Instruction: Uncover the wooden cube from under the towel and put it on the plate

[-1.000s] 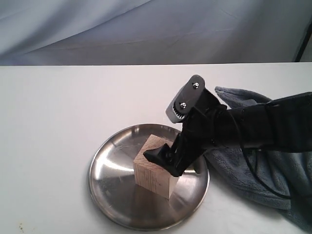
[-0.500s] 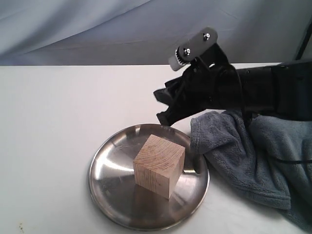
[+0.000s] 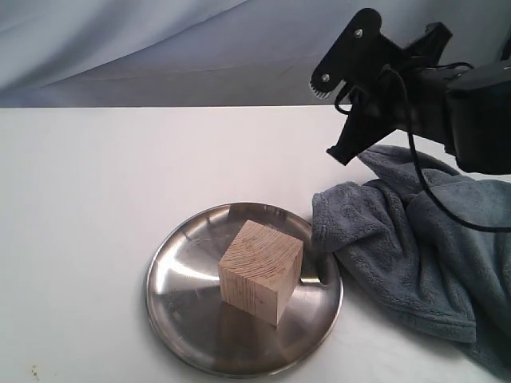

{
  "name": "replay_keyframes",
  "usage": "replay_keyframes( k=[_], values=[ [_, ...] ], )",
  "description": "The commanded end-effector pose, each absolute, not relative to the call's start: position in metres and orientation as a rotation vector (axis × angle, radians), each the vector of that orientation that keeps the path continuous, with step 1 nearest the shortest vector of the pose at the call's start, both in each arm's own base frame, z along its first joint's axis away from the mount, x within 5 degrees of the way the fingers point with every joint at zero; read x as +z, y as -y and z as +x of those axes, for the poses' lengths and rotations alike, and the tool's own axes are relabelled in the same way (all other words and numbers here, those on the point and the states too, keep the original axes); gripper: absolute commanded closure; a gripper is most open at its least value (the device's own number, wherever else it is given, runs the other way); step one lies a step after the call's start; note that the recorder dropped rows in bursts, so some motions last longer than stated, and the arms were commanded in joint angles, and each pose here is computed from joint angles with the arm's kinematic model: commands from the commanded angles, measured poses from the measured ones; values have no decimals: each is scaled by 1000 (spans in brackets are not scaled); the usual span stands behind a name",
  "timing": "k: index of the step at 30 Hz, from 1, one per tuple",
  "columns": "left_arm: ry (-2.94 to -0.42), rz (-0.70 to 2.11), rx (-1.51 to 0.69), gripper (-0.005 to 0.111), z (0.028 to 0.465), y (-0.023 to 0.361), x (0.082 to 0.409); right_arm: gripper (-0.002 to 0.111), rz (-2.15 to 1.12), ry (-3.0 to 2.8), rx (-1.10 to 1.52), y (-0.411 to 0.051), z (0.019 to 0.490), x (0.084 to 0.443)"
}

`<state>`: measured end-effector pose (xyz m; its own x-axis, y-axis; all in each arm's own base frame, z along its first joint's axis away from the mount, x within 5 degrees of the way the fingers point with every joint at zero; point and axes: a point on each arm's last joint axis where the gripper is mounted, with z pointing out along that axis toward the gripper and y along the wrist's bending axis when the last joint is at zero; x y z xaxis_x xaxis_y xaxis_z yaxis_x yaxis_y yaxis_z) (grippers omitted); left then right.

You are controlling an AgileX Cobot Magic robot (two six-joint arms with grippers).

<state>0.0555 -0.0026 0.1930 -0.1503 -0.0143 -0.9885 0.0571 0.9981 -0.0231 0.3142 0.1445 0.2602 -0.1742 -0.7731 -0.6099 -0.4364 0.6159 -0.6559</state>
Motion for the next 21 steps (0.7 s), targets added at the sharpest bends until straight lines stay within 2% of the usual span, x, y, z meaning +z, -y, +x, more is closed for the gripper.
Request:
replay_keyframes(
  k=[1, 6, 11, 14, 16, 18, 20, 21],
  values=[
    [-1715, 24, -67, 106, 55, 3, 192, 108, -814, -1896, -505, -124, 324, 259],
    [-1715, 24, -67, 106, 55, 3, 192, 108, -178, -2104, -220, -100, 331, 254],
    [-1715, 24, -67, 106, 55, 3, 192, 108, 569, -2070, 635, -103, 341, 258],
    [-1715, 24, -67, 106, 55, 3, 192, 108, 1247, -1878, 1000, -103, 341, 258],
    [-1715, 24, -67, 106, 55, 3, 192, 108, 1495, -1722, 1044, -97, 343, 258],
    [-1715, 24, -67, 106, 55, 3, 192, 108, 1545, -1623, 909, -84, 344, 257],
    [-1715, 24, -67, 106, 55, 3, 192, 108, 1336, -1602, 626, -67, 348, 259],
    [-1715, 24, -67, 106, 55, 3, 192, 108, 1021, -1667, 448, -65, 354, 263]
  ],
)
